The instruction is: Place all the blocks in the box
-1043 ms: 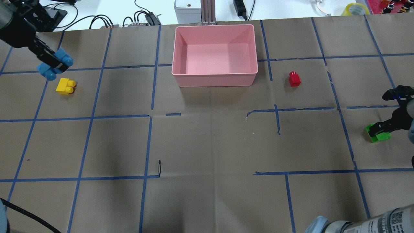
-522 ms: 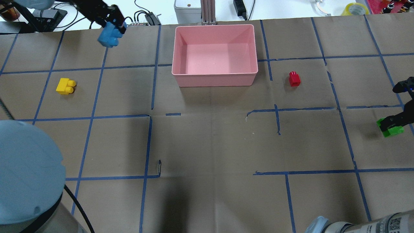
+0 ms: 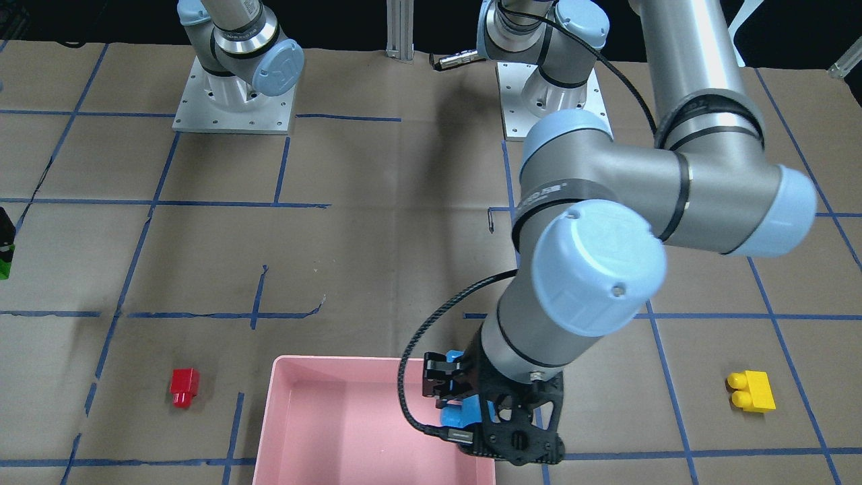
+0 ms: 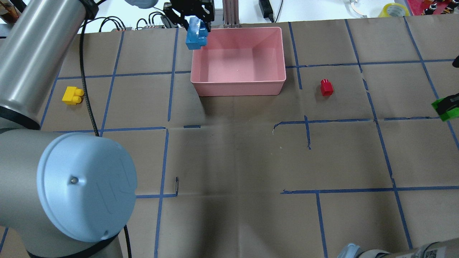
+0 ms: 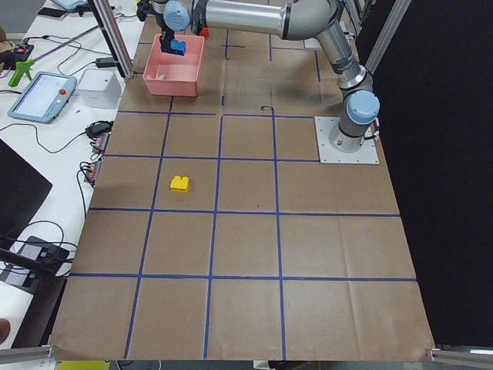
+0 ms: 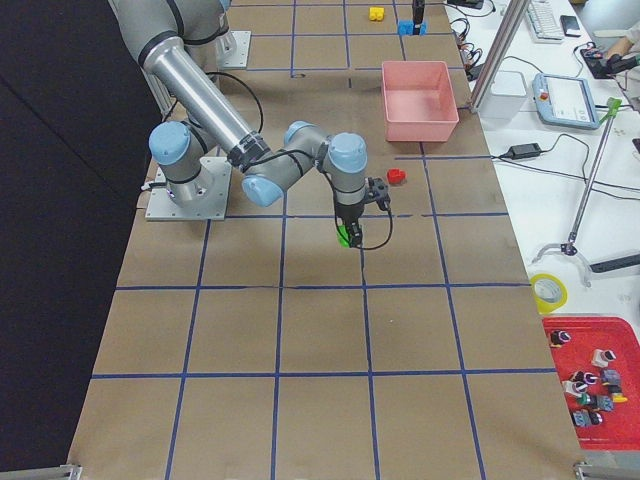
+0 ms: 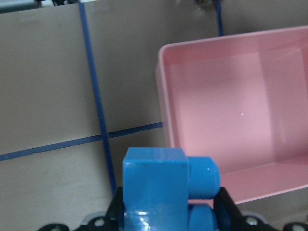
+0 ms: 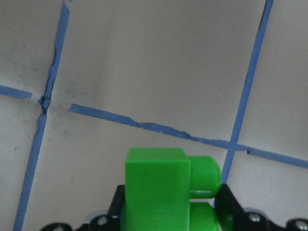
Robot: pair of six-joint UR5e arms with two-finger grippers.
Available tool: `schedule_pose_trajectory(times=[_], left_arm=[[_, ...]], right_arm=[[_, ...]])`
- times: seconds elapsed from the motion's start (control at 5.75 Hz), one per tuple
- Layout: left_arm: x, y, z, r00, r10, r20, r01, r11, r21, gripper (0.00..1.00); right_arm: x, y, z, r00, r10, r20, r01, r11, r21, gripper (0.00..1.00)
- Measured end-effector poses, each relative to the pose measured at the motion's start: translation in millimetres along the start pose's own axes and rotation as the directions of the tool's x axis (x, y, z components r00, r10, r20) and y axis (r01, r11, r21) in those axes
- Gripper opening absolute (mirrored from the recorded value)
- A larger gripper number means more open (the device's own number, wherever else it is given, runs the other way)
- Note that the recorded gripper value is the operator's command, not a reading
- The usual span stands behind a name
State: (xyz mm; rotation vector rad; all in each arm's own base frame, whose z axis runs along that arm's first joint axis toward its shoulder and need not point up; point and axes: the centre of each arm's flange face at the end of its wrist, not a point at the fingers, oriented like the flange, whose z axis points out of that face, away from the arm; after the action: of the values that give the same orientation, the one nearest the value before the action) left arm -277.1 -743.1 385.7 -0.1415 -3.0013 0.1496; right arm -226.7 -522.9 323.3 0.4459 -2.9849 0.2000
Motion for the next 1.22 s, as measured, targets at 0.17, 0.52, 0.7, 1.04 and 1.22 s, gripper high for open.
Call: schedule_pose_trajectory(times=[0.17, 0.52, 0.7, 1.04, 1.22], left_arm=[[8.5, -7.8, 40.8, 1.000, -0.003, 0.030, 0.003, 1.000, 0.001, 0.16], [5.5, -16.7, 92.2, 0.998, 0.003, 0.062, -0.002, 1.000, -0.009, 0.99], [5.1, -19.8, 92.9, 0.998, 0.006, 0.070, -0.007, 1.000, 0.014, 0.99], [2.5, -21.7, 54.9, 0.997, 0.001, 0.079, -0.007, 0.997, 0.075, 0.99], [-17.4, -14.5, 1.5, 0.996, -0.027, 0.081, 0.019, 0.995, 0.094, 0.99]], right_arm=[[-11.7, -35.4, -25.7, 0.998, -0.055, -0.017, 0.056, 0.996, 0.069, 0.04], [-35.2, -79.4, -56.5, 0.992, -0.122, 0.005, 0.119, 0.970, 0.214, 0.04], [-45.8, -102.3, -71.7, 0.987, -0.160, -0.001, 0.154, 0.952, 0.265, 0.04], [-98.1, -168.7, -96.8, 0.959, -0.282, -0.029, 0.275, 0.902, 0.331, 0.04], [-140.8, -199.5, -111.3, 0.945, -0.325, -0.035, 0.315, 0.877, 0.364, 0.05]])
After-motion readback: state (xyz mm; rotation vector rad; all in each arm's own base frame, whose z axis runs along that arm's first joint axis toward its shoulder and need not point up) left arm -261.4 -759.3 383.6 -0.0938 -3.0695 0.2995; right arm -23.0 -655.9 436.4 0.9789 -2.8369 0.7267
